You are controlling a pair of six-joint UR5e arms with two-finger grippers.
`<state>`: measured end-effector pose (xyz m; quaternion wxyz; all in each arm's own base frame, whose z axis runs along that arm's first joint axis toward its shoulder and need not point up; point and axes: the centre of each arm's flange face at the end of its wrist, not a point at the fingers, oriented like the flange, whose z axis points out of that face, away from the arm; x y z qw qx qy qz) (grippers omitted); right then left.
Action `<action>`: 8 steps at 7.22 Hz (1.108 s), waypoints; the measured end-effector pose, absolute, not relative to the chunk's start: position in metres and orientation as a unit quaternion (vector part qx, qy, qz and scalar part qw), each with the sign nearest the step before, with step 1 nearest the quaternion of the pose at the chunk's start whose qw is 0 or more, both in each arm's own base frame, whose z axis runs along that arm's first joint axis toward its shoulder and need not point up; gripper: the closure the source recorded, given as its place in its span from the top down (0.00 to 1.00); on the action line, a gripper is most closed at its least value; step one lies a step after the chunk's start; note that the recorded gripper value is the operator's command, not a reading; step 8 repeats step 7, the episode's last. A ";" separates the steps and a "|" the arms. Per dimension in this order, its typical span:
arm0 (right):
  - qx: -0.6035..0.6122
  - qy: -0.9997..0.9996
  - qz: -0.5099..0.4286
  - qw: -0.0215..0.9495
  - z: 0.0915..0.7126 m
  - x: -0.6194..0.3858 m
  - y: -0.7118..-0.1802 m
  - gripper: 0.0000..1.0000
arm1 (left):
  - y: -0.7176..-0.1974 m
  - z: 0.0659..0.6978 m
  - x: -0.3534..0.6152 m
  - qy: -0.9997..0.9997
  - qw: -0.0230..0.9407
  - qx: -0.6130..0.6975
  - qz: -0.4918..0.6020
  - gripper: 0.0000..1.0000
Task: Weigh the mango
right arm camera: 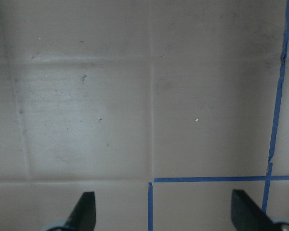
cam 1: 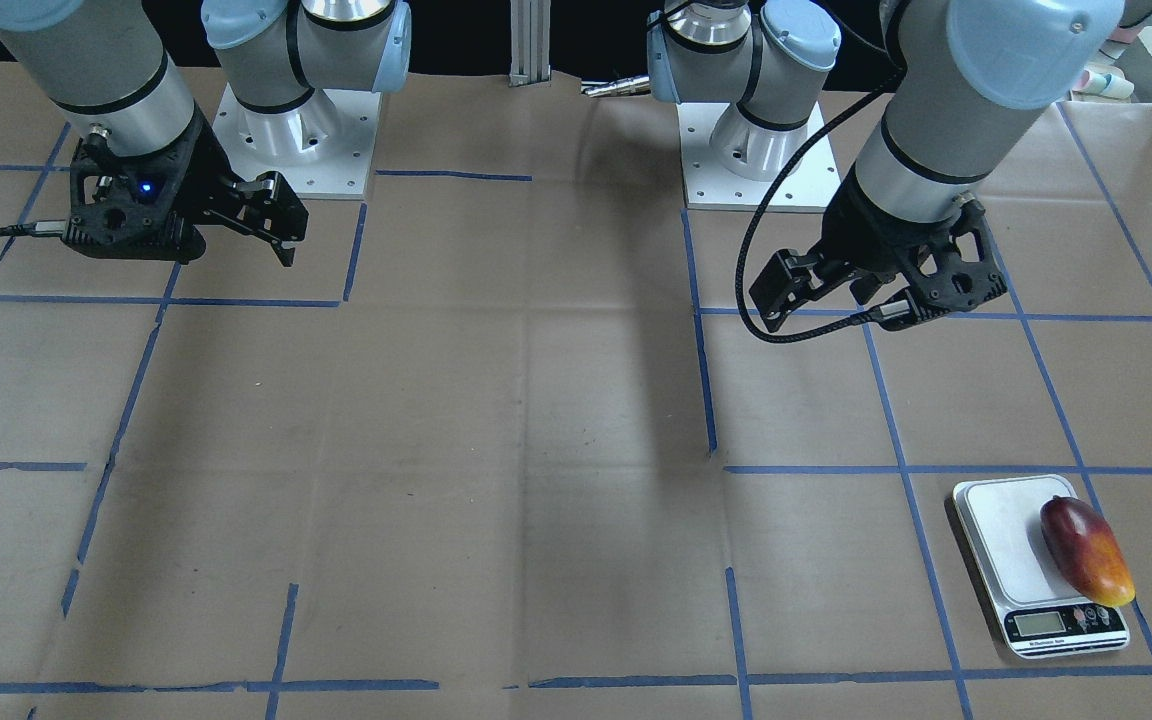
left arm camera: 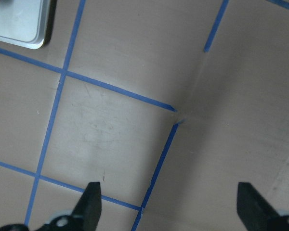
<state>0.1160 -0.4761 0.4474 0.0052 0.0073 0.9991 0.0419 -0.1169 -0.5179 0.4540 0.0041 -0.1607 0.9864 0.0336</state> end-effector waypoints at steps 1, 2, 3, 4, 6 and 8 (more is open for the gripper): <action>0.007 0.999 0.042 0.005 0.447 0.116 -0.476 1.00 | -0.504 0.455 -0.122 0.988 0.004 -0.152 0.033 1.00; 0.007 0.999 0.042 0.005 0.447 0.116 -0.476 1.00 | -0.496 0.458 -0.126 0.990 0.004 -0.139 0.030 1.00; 0.007 0.999 0.042 0.005 0.448 0.116 -0.476 1.00 | -0.493 0.461 -0.131 0.992 0.004 -0.122 0.027 1.00; 0.007 0.999 0.042 0.005 0.448 0.116 -0.476 1.00 | -0.491 0.463 -0.134 0.993 0.004 -0.113 0.024 1.00; 0.007 0.999 0.042 0.005 0.447 0.116 -0.476 1.00 | -0.491 0.466 -0.136 0.994 0.004 -0.108 0.021 1.00; 0.007 0.999 0.042 0.005 0.447 0.116 -0.476 1.00 | -0.491 0.468 -0.136 0.994 0.004 -0.107 0.019 1.00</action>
